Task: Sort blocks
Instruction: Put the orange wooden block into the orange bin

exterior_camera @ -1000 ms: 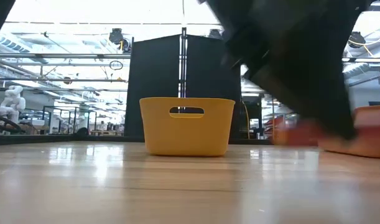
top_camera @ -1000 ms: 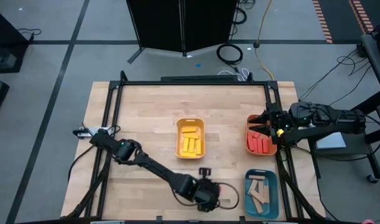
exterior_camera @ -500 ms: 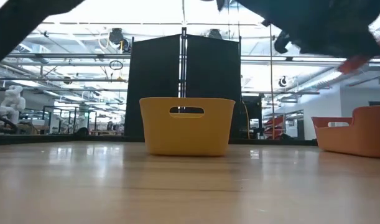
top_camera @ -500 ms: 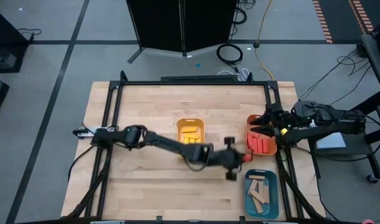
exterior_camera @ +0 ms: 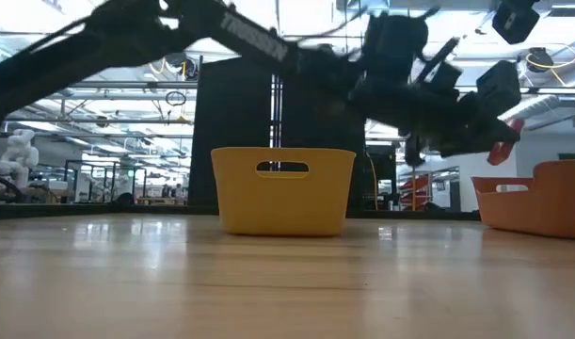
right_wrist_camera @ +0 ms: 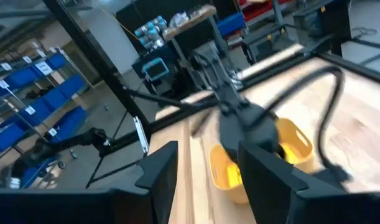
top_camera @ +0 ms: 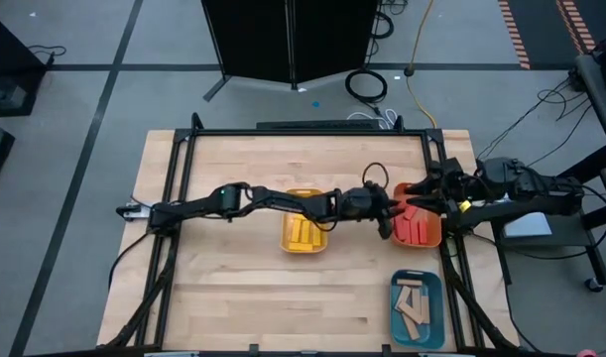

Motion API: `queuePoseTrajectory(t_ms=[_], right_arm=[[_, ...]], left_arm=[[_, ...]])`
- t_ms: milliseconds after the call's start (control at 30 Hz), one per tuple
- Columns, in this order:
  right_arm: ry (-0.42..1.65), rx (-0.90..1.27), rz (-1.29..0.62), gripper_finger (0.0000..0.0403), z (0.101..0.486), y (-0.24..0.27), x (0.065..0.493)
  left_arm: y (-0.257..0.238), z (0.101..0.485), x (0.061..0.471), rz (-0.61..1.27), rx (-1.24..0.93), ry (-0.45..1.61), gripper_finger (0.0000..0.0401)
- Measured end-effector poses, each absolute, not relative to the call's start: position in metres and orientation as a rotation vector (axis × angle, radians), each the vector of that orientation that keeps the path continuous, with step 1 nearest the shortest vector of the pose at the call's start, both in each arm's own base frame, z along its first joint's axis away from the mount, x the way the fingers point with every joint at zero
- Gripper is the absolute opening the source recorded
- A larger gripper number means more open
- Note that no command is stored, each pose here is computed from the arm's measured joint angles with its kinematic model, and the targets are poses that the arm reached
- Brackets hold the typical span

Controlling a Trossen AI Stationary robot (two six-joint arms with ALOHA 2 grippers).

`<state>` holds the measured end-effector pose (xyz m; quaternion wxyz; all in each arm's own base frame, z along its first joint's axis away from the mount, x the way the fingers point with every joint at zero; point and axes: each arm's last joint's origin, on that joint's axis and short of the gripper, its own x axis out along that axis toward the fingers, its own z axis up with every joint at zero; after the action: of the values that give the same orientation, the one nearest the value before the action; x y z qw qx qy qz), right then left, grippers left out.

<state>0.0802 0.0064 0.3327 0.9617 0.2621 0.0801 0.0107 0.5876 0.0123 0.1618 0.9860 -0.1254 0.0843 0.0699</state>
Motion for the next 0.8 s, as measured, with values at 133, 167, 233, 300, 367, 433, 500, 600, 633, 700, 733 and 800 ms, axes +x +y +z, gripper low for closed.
queuePoseTrajectory(t_ms=[133,167,233,300,367,433,500,600,633,700,733,800], right_arm=[[0.119,0.520,0.027,0.0160,0.337,0.006,0.081],[0.112,0.520,0.028,0.0160,0.337,0.006,0.081],[0.102,0.521,0.029,0.0160,0.338,0.006,0.081],[0.091,0.522,0.033,0.0160,0.339,0.006,0.081],[0.083,0.522,0.035,0.0160,0.340,0.006,0.081],[0.082,0.525,0.035,0.0160,0.340,0.006,0.081],[0.084,0.525,0.035,0.0160,0.340,0.006,0.082],[0.080,0.525,0.035,0.0160,0.341,0.006,0.083],[0.076,0.526,0.036,0.0160,0.341,0.006,0.083],[0.075,0.526,0.036,0.0160,0.341,0.006,0.084],[0.074,0.526,0.037,0.0160,0.341,0.006,0.083],[0.071,0.527,0.038,0.0160,0.342,0.006,0.083]], left_arm=[[0.026,0.153,0.594,0.133,-0.381,0.078,0.0071],[0.029,0.153,0.596,0.127,-0.404,0.074,0.0071],[0.032,0.150,0.601,0.107,-0.454,0.056,0.0071],[0.032,0.146,0.608,0.083,-0.481,0.043,0.0071],[0.031,0.139,0.611,0.062,-0.491,0.010,0.0071],[0.030,0.135,0.610,0.058,-0.495,-0.019,0.0071],[0.031,0.132,0.611,0.078,-0.516,0.023,0.0071],[0.032,0.124,0.612,0.091,-0.519,0.059,0.0071],[0.032,0.121,0.612,0.094,-0.519,0.067,0.0071],[0.032,0.118,0.612,0.103,-0.518,0.099,0.0071],[0.032,0.117,0.611,0.105,-0.515,0.111,0.0071],[0.032,0.117,0.611,0.104,-0.512,0.115,0.0071]])
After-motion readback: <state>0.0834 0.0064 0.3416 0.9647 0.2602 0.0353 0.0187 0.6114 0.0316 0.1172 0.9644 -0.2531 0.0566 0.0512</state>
